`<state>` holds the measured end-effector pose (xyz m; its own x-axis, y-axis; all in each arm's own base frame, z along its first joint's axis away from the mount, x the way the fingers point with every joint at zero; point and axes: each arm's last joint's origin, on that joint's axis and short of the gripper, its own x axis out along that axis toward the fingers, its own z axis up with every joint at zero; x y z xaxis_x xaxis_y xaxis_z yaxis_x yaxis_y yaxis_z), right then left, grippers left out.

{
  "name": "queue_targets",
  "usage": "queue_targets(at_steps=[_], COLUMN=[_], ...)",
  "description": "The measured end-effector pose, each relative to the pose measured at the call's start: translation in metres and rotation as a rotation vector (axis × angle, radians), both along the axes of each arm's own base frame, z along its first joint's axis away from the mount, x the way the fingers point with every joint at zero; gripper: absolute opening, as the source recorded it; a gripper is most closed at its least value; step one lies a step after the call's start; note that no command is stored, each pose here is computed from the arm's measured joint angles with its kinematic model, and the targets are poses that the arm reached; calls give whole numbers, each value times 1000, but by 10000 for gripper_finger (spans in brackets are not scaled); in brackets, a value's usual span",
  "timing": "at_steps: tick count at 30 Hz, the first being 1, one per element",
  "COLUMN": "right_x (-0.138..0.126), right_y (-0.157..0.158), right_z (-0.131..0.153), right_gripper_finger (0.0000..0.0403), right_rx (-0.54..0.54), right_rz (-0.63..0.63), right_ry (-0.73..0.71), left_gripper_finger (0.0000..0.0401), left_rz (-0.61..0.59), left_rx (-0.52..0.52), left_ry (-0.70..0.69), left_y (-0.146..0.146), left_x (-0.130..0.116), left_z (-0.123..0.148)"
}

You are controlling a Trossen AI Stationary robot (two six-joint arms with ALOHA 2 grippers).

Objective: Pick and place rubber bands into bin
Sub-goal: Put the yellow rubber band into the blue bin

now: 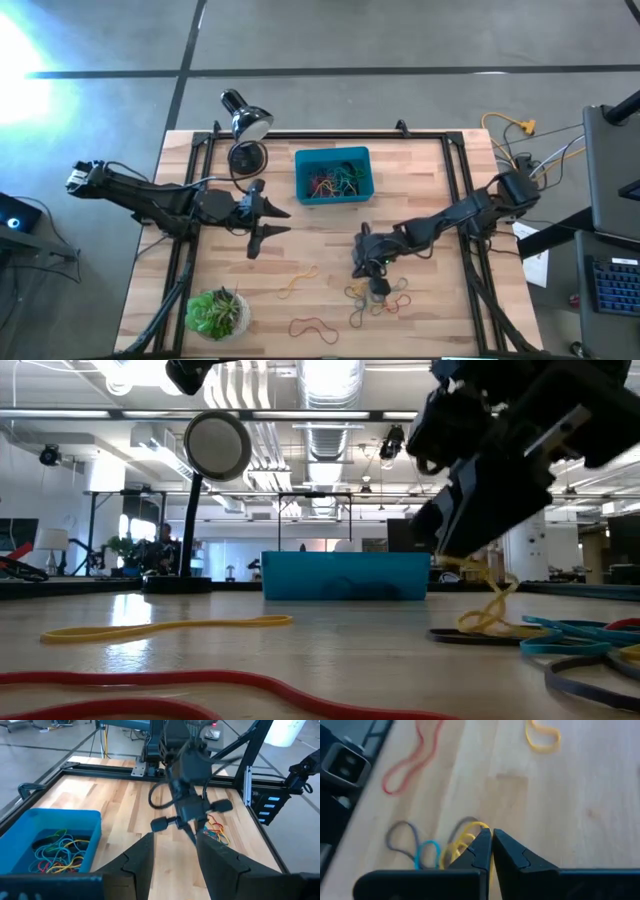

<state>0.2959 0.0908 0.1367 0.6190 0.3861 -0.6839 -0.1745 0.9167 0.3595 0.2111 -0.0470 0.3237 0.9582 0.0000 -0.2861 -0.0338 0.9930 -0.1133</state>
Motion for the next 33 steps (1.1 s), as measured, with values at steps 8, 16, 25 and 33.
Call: queue_targets(at_steps=[8, 16, 25, 33], right_x=[3, 0, 6, 12], right_y=[-2, -20, -71, -122], right_z=[52, 108, 156, 169], right_gripper_finger=[8, 8, 8, 8], right_rx=[-19, -224, -446, -545], right_rz=[-54, -161, -301, -411], right_ry=[-152, -302, -373, -373], left_gripper_finger=[132, 132, 132, 132], left_rz=[-9, 29, 36, 43], left_rx=[49, 85, 94, 83], left_ry=[-8, -21, -80, -101], left_y=[0, 1, 1, 1], left_x=[0, 2, 5, 5], left_z=[1, 1, 6, 8])
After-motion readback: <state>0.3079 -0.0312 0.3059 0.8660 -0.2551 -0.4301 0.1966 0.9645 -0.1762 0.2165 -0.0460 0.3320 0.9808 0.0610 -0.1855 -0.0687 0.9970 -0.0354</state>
